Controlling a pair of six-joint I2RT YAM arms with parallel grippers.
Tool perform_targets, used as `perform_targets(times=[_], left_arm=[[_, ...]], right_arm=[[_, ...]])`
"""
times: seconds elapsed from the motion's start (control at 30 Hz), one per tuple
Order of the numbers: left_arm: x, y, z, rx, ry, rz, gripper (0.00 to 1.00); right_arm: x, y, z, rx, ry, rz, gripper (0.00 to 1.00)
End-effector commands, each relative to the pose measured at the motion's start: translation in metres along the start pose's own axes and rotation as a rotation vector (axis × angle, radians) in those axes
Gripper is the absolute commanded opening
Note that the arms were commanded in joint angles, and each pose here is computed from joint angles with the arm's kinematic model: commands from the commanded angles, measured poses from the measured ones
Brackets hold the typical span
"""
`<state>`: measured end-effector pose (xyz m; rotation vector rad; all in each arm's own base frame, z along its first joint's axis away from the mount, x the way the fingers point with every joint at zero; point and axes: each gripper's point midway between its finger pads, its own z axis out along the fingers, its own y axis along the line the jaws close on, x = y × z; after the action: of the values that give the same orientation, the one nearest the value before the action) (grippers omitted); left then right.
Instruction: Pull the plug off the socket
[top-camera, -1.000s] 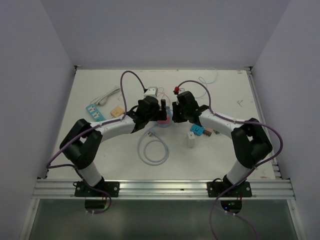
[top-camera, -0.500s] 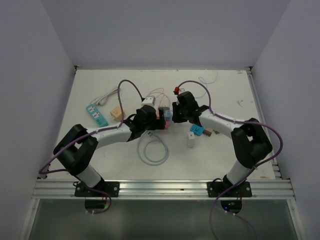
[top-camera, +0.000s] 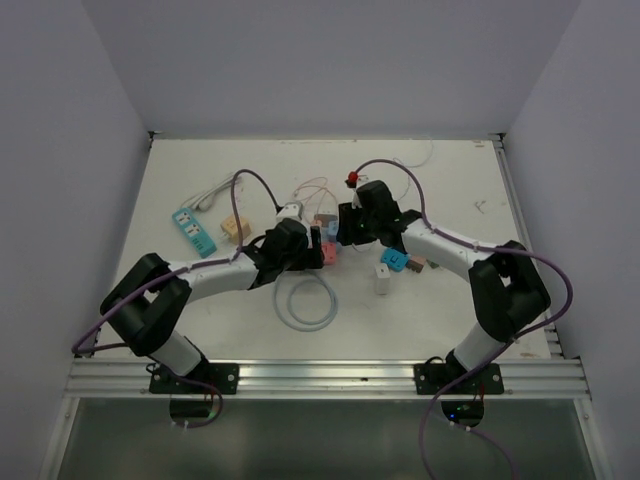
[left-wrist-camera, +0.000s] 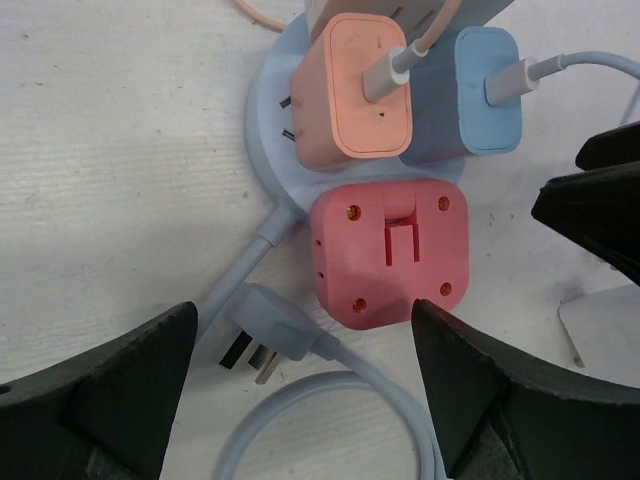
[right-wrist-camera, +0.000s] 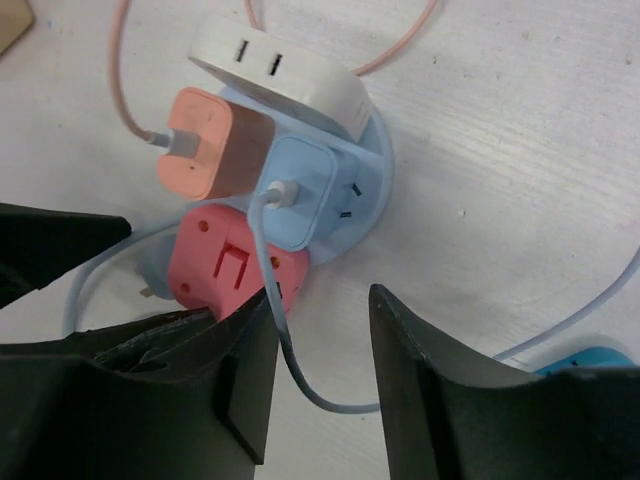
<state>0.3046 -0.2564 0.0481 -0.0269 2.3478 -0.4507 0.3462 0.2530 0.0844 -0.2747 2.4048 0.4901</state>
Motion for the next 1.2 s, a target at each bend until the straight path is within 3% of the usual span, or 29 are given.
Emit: perform_targets(times=[0.0,0.1,0.2,0.47,0.73,0.93,1.17], left_arm=[[-0.016,-0.002,-0.019,0.013,-0.048,-0.009,0.92],[-0.024,-0.005,-0.028,0.030,-0.073,-0.002,0.93],[-0.028,-0.006,-0.036,0.046,-0.089,0.004,0.94],[-0.013,0.005,-0.036,0.033,-0.060,0.032,0.93],[0.000,0.012,-0.033,0.031,-0.037,0.044,0.87],[0.009,0.016,-0.020,0.010,-0.011,0.059,0.79],[0.022,0.030,-0.008,-0.046,0.038,0.078,0.55]], right_arm=[[-0.030,0.027,-0.032,-0.124,-0.069,-0.047,0.49],[-0.042,0.040,-0.050,-0.176,-0.080,-0.080,0.61],[-0.056,0.047,-0.063,-0.191,-0.101,-0.115,0.67],[-0.101,0.029,-0.044,-0.033,-0.159,-0.183,0.67],[-0.096,0.020,0.008,-0.005,-0.097,-0.193,0.67],[-0.092,0.007,0.028,0.028,-0.074,-0.190,0.67],[-0.098,-0.006,0.040,0.047,-0.080,-0.152,0.66]])
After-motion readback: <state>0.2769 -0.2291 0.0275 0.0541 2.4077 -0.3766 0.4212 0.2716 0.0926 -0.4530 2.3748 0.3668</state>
